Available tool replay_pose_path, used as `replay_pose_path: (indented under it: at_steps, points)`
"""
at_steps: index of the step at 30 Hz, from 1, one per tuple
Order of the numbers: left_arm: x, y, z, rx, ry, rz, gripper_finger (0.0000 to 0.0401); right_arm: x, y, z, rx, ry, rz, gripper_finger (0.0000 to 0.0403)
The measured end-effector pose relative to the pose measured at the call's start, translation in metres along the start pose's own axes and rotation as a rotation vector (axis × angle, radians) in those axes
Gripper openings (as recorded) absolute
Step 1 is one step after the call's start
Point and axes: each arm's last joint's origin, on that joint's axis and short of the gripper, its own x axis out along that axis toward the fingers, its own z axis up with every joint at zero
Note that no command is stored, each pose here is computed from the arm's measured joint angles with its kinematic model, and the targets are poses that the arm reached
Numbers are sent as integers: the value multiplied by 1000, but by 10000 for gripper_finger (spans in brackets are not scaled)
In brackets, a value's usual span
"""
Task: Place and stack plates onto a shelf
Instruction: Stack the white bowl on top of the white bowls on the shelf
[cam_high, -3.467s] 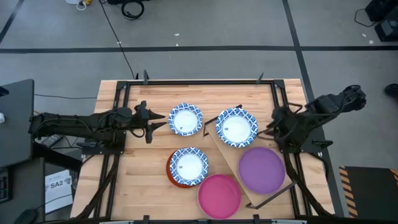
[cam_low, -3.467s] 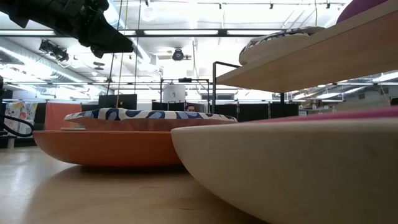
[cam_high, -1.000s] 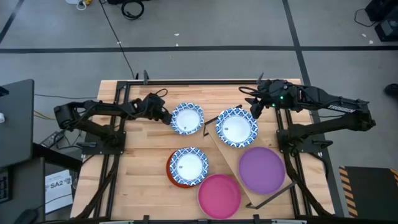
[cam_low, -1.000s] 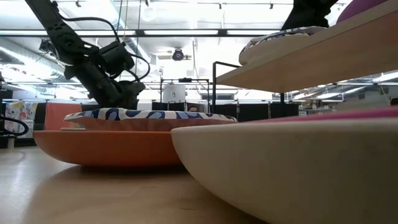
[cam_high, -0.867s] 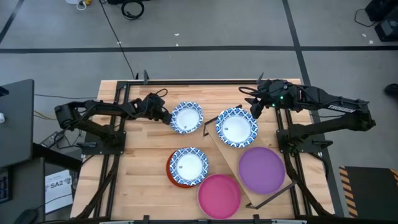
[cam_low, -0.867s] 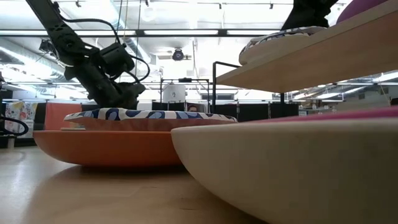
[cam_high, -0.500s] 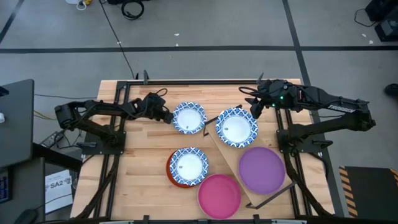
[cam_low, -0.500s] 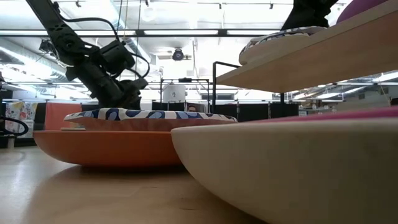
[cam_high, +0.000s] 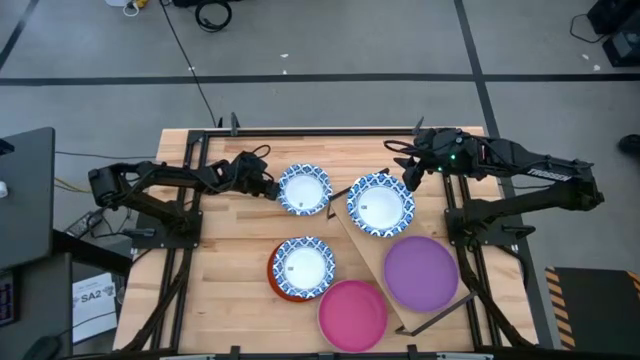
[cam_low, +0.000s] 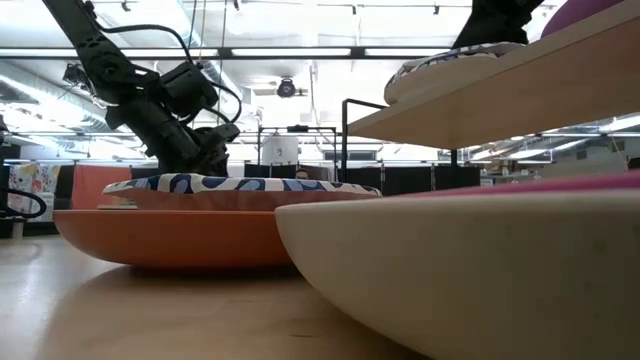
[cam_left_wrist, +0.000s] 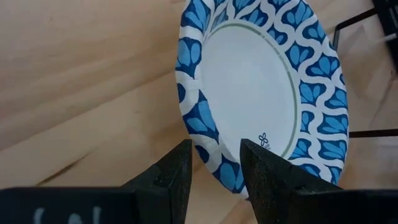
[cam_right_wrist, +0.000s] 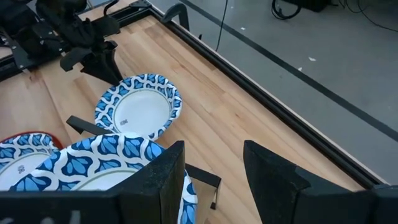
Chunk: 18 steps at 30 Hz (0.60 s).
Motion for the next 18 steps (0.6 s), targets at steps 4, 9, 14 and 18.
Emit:
replay_pose_path:
  at_steps: [4,9,14,18]
  points:
    - [0,-2,-2,-6,5,-3,142,0,0,0,0,-1,0,170]
    - [0,-2,-2,-39,12,-7,142,0,0,0,0,-1,0,170]
    - [0,-2,-3,-58,16,-5,142,0,0,0,0,-1,0,170]
    - [0,-2,-3,-70,17,-4,142,0,0,0,0,-1,0,170]
